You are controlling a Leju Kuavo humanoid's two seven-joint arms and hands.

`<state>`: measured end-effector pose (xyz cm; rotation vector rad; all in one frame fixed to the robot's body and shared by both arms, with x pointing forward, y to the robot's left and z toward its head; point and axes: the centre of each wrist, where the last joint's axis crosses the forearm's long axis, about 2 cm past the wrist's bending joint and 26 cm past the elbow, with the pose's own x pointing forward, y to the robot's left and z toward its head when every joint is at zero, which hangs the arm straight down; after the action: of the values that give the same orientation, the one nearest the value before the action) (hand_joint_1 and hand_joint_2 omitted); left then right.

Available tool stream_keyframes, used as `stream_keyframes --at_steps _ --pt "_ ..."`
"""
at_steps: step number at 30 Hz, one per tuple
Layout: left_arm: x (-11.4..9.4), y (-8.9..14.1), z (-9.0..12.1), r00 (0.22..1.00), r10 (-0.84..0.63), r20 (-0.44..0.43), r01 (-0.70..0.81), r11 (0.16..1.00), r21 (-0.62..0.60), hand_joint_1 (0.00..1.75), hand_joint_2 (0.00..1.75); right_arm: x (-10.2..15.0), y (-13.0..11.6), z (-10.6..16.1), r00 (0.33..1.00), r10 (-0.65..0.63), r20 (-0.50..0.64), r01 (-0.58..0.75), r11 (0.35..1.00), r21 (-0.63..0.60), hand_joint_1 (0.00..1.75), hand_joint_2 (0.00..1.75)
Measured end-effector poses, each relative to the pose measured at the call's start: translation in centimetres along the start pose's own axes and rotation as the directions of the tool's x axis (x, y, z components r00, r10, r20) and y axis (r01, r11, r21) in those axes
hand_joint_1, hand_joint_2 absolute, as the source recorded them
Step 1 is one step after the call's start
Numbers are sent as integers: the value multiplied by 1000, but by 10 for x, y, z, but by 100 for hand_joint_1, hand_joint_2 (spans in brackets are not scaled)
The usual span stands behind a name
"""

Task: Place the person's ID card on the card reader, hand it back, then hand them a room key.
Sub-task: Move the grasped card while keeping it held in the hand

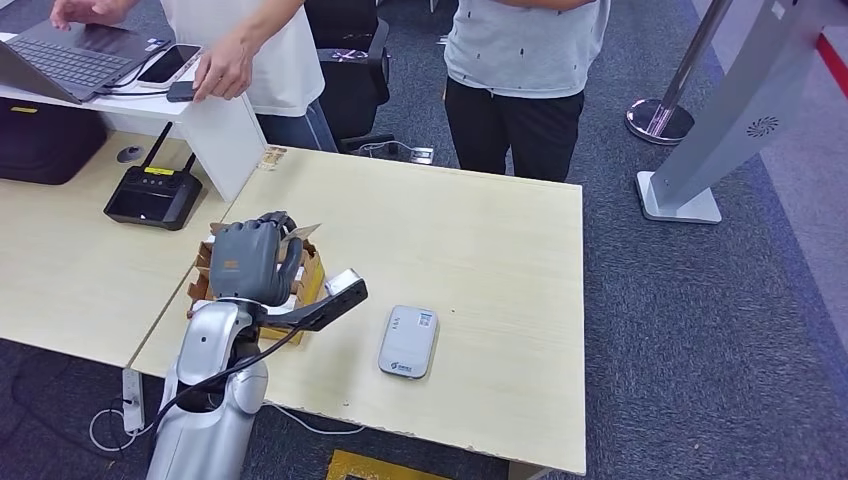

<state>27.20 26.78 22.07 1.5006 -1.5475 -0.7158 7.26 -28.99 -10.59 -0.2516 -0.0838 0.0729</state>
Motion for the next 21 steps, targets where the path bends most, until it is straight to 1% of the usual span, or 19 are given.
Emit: stream_keyframes --at_steps 12,21 --pt "32 -25 8 994 88 72 -79 991 -111 175 175 1 -1 0 999 31 10 -31 1000 -5 0 0" --pt "64 -38 14 973 196 125 -171 967 -187 175 175 2 -2 0 999 46 19 -46 999 -10 0 0"
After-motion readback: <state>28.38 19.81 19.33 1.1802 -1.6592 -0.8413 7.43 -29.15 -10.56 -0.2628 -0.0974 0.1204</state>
